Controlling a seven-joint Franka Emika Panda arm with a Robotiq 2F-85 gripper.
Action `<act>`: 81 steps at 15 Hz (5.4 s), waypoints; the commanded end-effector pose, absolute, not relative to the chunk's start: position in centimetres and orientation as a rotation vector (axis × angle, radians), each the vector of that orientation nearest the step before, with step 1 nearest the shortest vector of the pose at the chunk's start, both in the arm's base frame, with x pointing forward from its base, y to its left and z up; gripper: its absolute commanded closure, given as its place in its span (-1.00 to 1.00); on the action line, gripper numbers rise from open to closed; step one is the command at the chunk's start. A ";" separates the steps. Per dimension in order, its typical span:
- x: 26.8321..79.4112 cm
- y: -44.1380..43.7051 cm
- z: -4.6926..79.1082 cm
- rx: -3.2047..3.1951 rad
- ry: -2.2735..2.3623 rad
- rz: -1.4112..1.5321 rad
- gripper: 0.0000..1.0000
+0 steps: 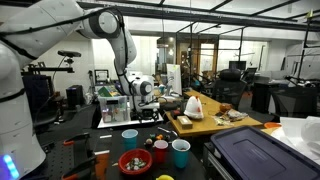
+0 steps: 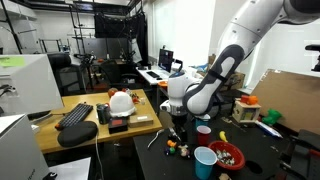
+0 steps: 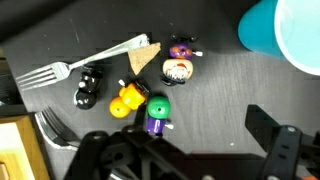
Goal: Put all the South Park toys in the green cup
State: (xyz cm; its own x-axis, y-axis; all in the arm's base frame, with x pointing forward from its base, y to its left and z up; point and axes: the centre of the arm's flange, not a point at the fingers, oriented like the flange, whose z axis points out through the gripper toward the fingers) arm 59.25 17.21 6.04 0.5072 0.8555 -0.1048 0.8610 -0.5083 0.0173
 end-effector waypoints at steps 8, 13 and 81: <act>61.0 15.9 -0.1 2.718 1.160 -0.273 -1.00; 60.9 15.6 -1.4 2.731 1.144 -0.349 -1.00; 70.4 4.6 16.5 3.043 0.306 -0.029 0.60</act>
State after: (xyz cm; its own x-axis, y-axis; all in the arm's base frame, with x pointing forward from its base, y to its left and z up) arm 72.12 6.83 15.31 0.9477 0.3176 -0.0315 0.3190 -0.9462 0.0545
